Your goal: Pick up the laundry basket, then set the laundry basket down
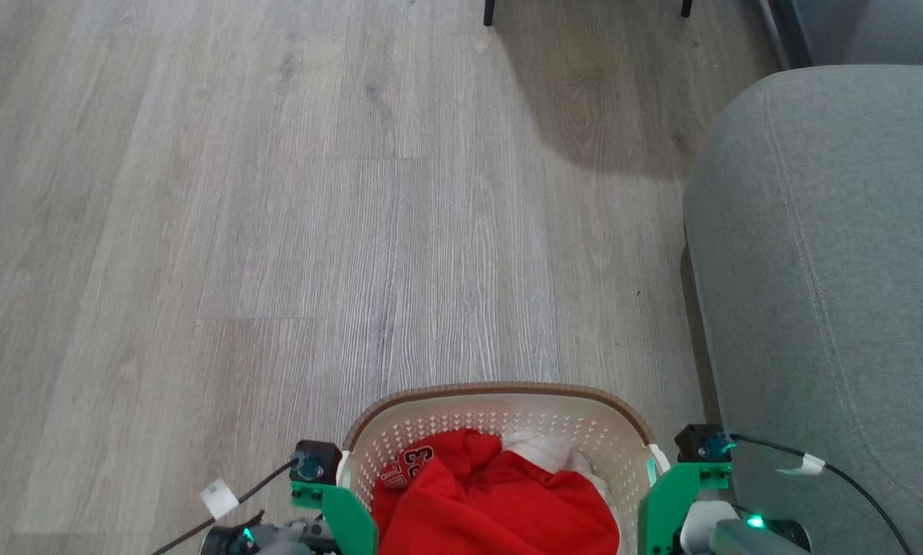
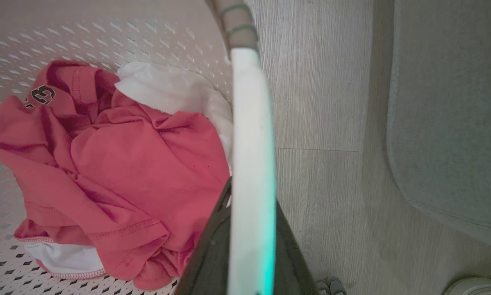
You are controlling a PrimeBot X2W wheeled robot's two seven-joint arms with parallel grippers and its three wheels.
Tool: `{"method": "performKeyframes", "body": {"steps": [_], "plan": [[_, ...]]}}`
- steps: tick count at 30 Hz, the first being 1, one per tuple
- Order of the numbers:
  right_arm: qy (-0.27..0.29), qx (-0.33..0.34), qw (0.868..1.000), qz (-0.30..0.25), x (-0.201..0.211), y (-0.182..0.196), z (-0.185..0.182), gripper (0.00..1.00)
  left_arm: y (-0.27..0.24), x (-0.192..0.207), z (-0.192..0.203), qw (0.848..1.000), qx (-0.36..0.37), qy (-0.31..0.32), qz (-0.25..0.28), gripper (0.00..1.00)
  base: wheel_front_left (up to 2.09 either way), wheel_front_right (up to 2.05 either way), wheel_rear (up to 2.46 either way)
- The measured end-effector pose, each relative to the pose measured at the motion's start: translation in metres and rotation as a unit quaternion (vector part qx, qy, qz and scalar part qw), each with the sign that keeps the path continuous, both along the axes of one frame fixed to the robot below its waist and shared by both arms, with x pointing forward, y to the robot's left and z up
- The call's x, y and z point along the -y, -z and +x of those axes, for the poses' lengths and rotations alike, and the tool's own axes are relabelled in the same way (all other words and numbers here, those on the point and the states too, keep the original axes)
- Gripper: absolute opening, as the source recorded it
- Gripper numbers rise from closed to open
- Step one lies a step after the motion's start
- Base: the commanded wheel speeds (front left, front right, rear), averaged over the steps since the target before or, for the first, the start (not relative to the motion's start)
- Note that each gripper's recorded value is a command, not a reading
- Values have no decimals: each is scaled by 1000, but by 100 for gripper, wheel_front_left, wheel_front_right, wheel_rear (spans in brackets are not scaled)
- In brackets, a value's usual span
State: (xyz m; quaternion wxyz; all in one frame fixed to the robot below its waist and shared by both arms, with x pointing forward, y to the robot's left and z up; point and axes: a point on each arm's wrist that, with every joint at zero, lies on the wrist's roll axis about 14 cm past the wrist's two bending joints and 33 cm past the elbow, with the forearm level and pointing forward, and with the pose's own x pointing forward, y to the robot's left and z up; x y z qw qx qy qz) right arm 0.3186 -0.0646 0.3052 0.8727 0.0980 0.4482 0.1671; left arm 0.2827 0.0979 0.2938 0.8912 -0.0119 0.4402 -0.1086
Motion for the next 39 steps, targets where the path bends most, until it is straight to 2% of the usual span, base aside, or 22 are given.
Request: {"method": "performKeyframes", "body": {"steps": [19, 28, 39], "plan": [[-1, -9, 1000, 0, 0, 5, -5, 0, 5, 0, -4, 1000, -11, 3, 2, 0, 0, 0, 0], [-6, -5, 1000, -3, -1, 7, 7, 0, 10, 0, 1, 1000, -19, 0, -1, 0, 0, 0, 0], [-14, 22, 1000, -6, -4, 5, 61, 0, 9, 0, 54, 1000, 6, 4, 3, 0, 0, 0, 0]]}}
